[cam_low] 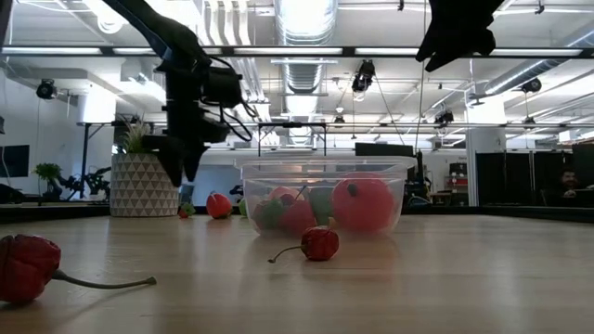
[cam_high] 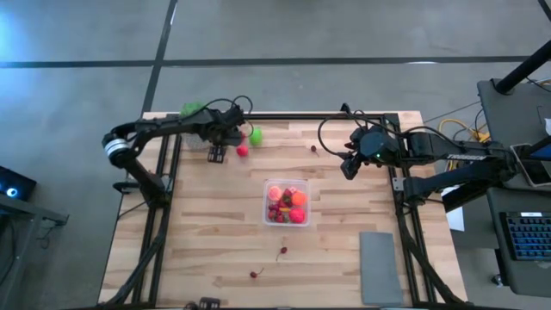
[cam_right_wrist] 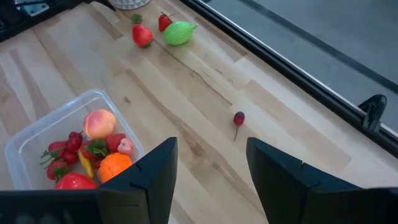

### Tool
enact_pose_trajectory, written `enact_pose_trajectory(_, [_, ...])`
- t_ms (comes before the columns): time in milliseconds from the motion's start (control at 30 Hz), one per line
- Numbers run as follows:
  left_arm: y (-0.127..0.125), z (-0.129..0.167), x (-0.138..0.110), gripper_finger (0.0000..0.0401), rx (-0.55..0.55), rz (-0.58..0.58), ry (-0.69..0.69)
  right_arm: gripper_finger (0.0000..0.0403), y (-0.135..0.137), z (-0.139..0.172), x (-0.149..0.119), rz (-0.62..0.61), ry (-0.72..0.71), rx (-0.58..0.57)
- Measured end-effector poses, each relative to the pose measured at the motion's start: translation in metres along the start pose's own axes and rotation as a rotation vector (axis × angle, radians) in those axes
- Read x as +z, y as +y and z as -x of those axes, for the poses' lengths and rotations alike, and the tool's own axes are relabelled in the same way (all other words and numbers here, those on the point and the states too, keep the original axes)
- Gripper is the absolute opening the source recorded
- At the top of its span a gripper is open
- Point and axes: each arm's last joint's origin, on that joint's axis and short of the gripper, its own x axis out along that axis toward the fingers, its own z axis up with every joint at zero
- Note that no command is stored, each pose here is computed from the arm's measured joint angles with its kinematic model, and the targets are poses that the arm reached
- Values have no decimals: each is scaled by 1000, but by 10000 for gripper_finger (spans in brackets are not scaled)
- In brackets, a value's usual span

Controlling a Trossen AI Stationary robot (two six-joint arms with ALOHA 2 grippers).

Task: Pick and placing Produce into tupperware
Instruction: Put the red strawberry into the transparent container

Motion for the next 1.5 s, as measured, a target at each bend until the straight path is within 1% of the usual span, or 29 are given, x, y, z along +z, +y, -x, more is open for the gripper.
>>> enact_pose_trajectory(167, [9,-2,0,226,-12,-63,-28,185,0,0,0,0,0,0])
enact_pose_trajectory(300, [9,-11,0,226,-72,-67,-44,185,0,0,0,-2,0,0])
enact_pose_trajectory(367, [8,-16,0,226,-90,-77,-23,185,0,0,0,-8,0,0])
enact_pose_trajectory(667, [10,-32,8,226,-82,-81,-16,185,0,0,0,-26,0,0])
enact_pose_trajectory(933, [7,-45,10,226,-119,-92,19,185,0,0,0,-34,1,0])
enact_pose_trajectory(1100, [8,-47,11,224,-124,-93,23,185,0,0,0,-33,2,0])
enact_pose_trajectory(1200, [7,-49,9,208,-131,-90,31,185,0,0,0,-32,2,-1])
enact_pose_trajectory(1500, [12,-51,5,131,-127,-68,32,185,0,0,0,-30,5,-2])
